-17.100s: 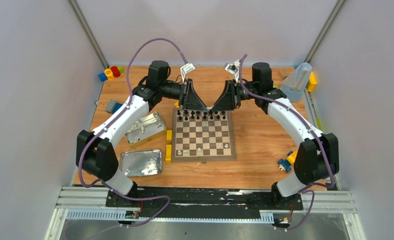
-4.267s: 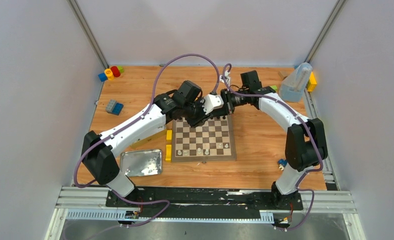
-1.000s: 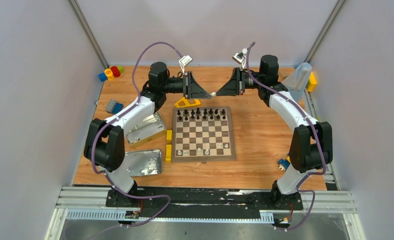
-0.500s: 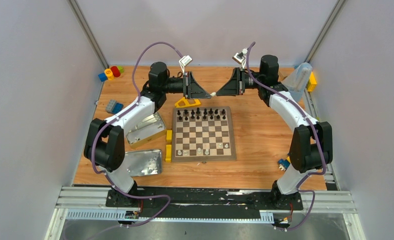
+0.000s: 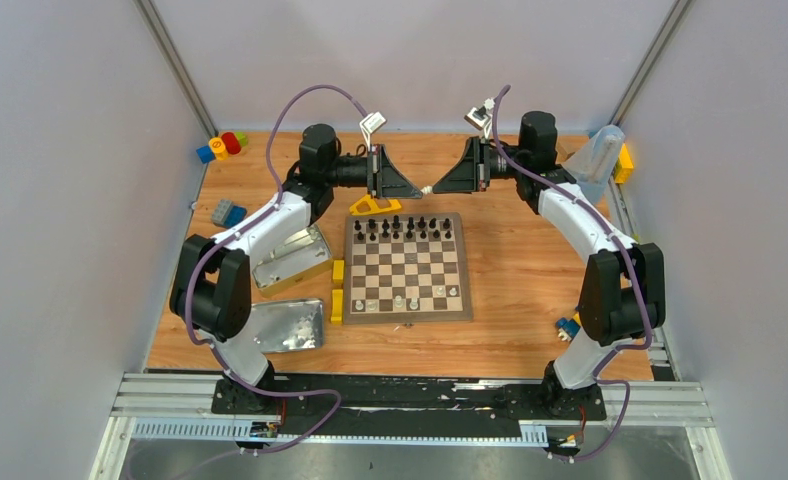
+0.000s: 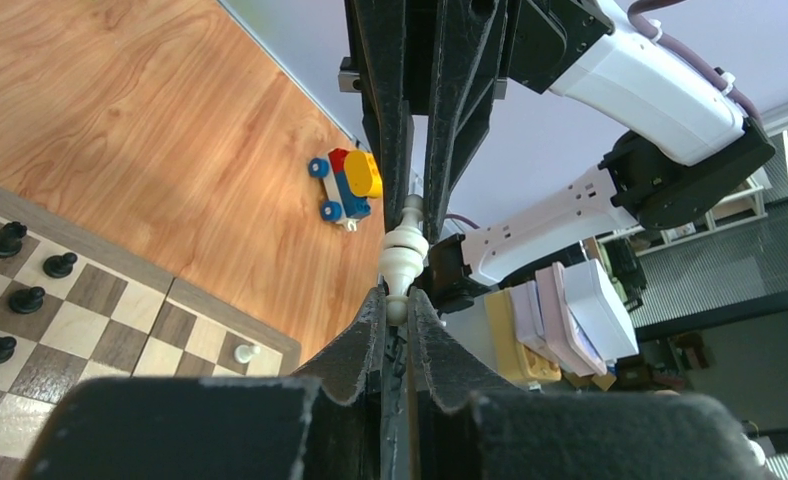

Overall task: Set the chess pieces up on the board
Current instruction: Pick up the chess piece from the storage box, then place the chess piece on the chessboard, then pick up the chess piece from the storage box.

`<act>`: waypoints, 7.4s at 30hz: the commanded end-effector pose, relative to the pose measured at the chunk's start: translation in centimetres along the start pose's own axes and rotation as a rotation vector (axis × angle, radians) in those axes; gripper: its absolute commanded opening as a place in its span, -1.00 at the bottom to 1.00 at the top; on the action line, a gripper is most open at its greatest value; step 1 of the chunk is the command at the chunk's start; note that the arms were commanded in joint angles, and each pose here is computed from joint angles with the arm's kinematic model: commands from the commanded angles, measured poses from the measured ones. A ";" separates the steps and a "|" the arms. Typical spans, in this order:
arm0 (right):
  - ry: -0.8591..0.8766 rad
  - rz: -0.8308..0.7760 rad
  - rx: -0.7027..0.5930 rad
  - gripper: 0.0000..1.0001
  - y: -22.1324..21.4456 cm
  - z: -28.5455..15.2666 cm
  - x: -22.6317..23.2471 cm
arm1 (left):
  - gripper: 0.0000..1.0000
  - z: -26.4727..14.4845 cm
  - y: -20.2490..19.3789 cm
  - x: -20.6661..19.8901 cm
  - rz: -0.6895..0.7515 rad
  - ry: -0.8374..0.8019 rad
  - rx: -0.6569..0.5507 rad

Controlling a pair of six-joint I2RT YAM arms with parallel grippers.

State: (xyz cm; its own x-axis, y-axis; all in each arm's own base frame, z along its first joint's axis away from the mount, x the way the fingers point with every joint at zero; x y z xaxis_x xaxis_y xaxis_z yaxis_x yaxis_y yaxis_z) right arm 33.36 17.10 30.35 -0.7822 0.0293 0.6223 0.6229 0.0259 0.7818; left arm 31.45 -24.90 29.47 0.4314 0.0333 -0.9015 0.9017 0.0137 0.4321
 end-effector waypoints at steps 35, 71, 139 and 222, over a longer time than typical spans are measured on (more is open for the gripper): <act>-0.465 -0.529 0.715 -1.00 -12.8 4.2 -0.4 | -1.00 -12.0 -7.2 0.6 0.352 0.987 0.405; -0.488 -0.501 1.075 -1.00 -18.5 7.7 -3.2 | -0.98 -13.6 -9.0 4.0 0.229 1.159 0.516; -0.751 -0.544 0.248 -0.26 -8.0 -7.7 2.9 | -0.90 -4.3 -13.3 10.9 0.234 1.157 1.018; -0.749 -0.508 0.272 -0.25 -8.9 -7.7 1.7 | -0.05 -18.0 -7.4 6.3 0.331 1.303 0.382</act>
State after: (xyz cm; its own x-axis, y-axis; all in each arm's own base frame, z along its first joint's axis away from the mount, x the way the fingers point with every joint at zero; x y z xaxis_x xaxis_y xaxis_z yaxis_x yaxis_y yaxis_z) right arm 25.97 9.20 24.34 -0.8114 0.5837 -0.0305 0.2964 0.4560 0.8391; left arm 26.28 -9.53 21.08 0.5112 0.8588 -0.0333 0.8189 -0.4749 0.3221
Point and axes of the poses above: each gripper's point midway between its finger pads, its own z axis out along the fingers, its own x axis along the line the jaws close on, y = z × x, the point moved 8 cm from there along -z, back along the fingers, and after that the axes turned 13 degrees about -z, right-handed, at the moved point
